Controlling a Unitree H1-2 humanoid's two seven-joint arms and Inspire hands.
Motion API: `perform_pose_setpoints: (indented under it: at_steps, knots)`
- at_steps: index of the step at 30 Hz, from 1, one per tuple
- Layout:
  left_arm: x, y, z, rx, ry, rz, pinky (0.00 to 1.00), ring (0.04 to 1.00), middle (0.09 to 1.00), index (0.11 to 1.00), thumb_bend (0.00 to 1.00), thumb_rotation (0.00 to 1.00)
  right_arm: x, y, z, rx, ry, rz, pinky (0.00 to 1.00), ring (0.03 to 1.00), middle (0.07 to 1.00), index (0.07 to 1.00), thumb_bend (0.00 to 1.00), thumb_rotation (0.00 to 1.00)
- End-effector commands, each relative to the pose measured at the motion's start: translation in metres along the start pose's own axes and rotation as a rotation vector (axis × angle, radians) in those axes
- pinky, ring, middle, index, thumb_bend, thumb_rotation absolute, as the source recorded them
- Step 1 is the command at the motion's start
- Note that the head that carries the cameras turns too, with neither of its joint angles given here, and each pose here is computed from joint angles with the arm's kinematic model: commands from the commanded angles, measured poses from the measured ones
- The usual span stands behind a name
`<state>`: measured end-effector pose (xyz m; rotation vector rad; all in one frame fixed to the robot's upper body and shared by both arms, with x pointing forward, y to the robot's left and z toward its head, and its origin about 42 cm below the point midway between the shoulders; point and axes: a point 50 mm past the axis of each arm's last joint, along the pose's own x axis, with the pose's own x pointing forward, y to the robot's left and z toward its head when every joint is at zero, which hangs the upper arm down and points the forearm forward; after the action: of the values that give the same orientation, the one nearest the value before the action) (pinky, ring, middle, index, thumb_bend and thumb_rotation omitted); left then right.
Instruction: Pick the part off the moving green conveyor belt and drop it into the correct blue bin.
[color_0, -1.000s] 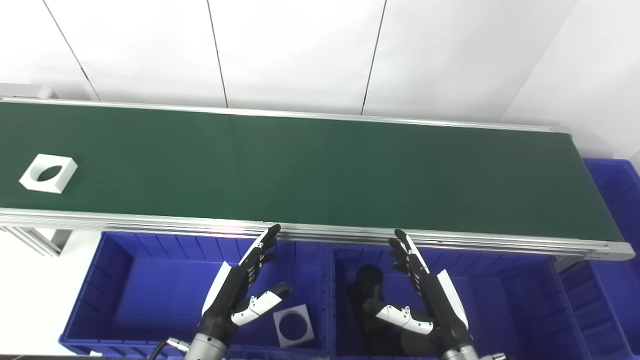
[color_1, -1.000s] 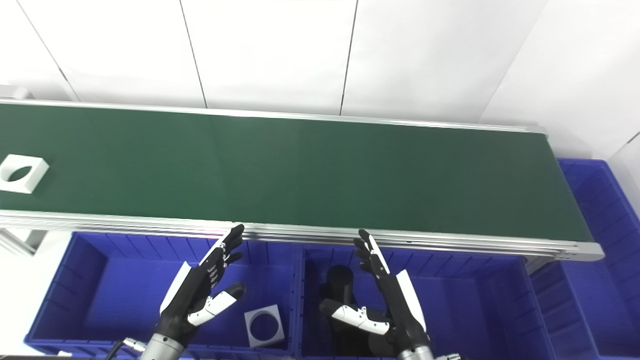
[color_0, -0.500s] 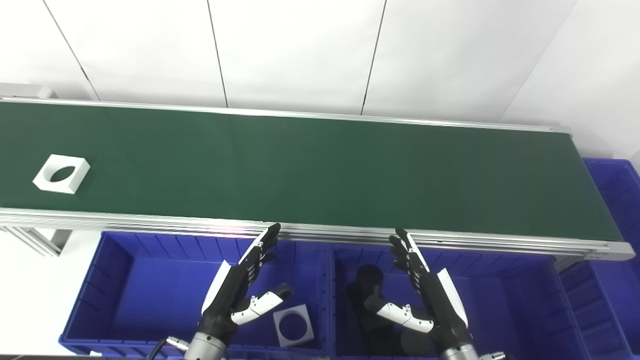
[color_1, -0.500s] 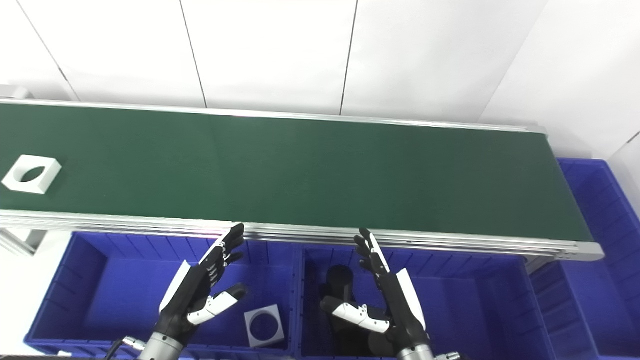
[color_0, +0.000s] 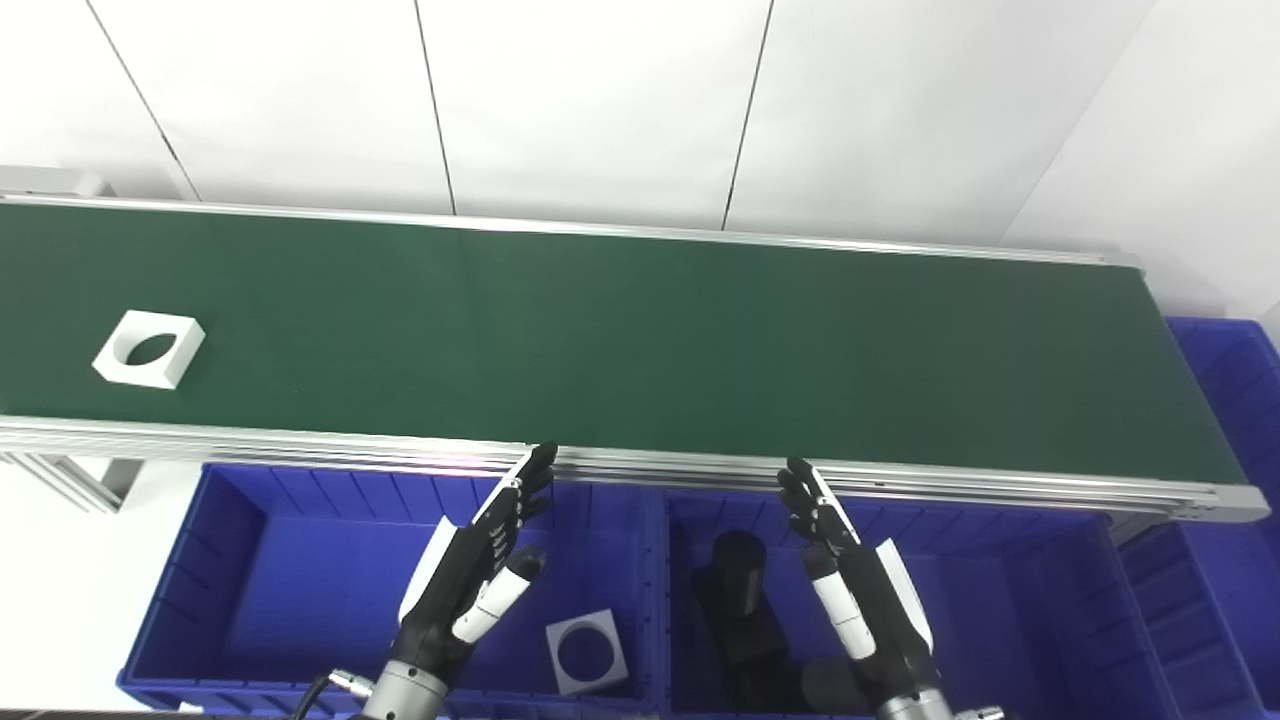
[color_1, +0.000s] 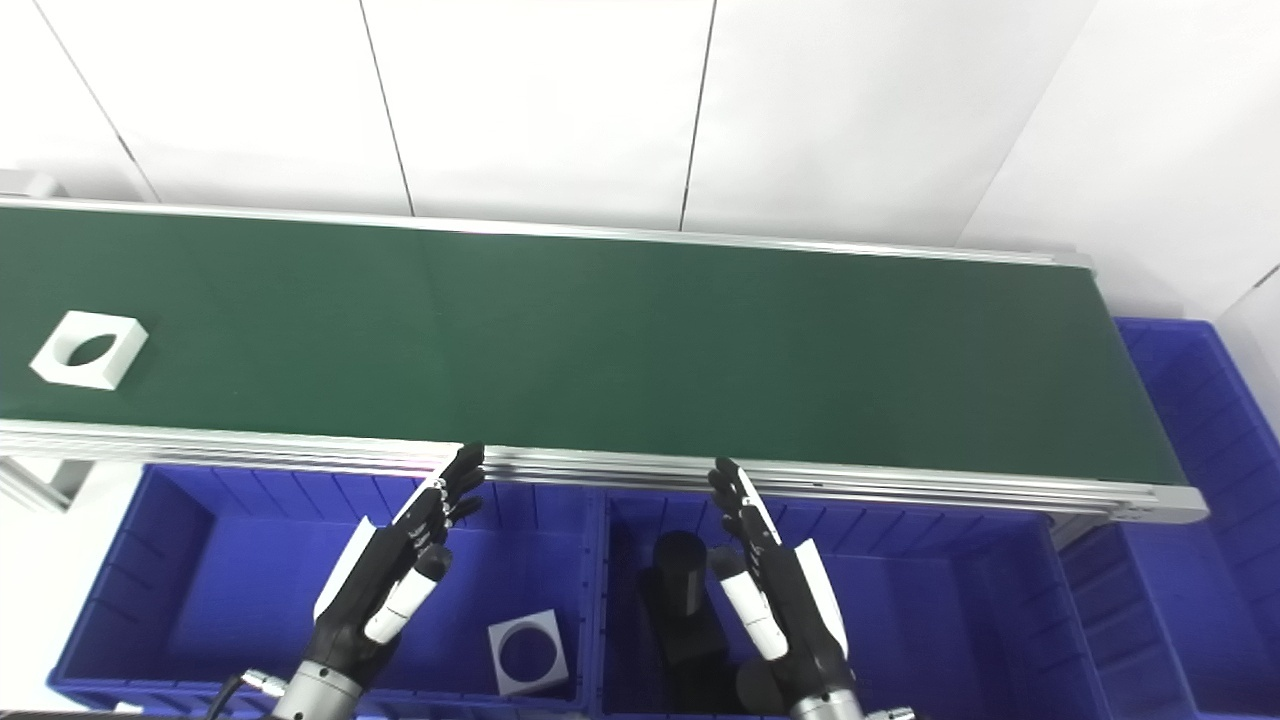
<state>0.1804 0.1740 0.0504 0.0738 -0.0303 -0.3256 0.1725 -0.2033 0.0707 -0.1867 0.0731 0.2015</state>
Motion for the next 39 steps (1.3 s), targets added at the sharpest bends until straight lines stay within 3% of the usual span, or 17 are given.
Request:
perform_pose_setpoints:
  at_steps: [1, 7, 21, 27, 33, 39]
  knots:
    - [0.006, 0.007, 0.012, 0.008, -0.064, 0.000, 0.92, 0.955, 0.968, 0.940, 0.74, 0.89, 0.002, 0.003, 0.014, 0.001, -0.065, -0.004, 0.95, 0.953, 0.948, 0.980, 0.69, 1.00]
    - [0.003, 0.017, 0.015, 0.004, -0.064, 0.000, 0.94, 0.959, 0.965, 0.939, 0.73, 0.86, 0.007, 0.012, 0.019, -0.017, -0.065, 0.003, 0.95, 0.953, 0.951, 0.983, 0.69, 1.00]
    - [-0.002, 0.036, 0.018, 0.011, -0.056, 0.003, 0.94, 0.962, 0.965, 0.947, 0.76, 0.89, 0.020, 0.032, 0.024, -0.037, -0.046, 0.005, 0.95, 0.945, 0.942, 0.983, 0.81, 1.00]
    - [-0.001, 0.036, 0.016, 0.016, -0.062, -0.002, 0.92, 0.948, 0.957, 0.941, 0.74, 0.89, 0.018, 0.028, 0.024, -0.062, -0.053, 0.007, 0.96, 0.949, 0.944, 0.989, 0.80, 1.00]
    - [0.000, 0.032, 0.017, 0.013, -0.055, -0.012, 0.91, 0.946, 0.953, 0.929, 0.75, 0.80, 0.015, 0.022, 0.025, -0.052, -0.052, 0.003, 0.95, 0.948, 0.939, 0.986, 0.80, 0.97]
    - [0.000, 0.024, 0.015, 0.017, -0.057, -0.023, 0.92, 0.953, 0.958, 0.935, 0.77, 0.78, 0.010, 0.015, 0.022, -0.072, -0.051, 0.007, 0.96, 0.954, 0.939, 0.989, 0.79, 0.97]
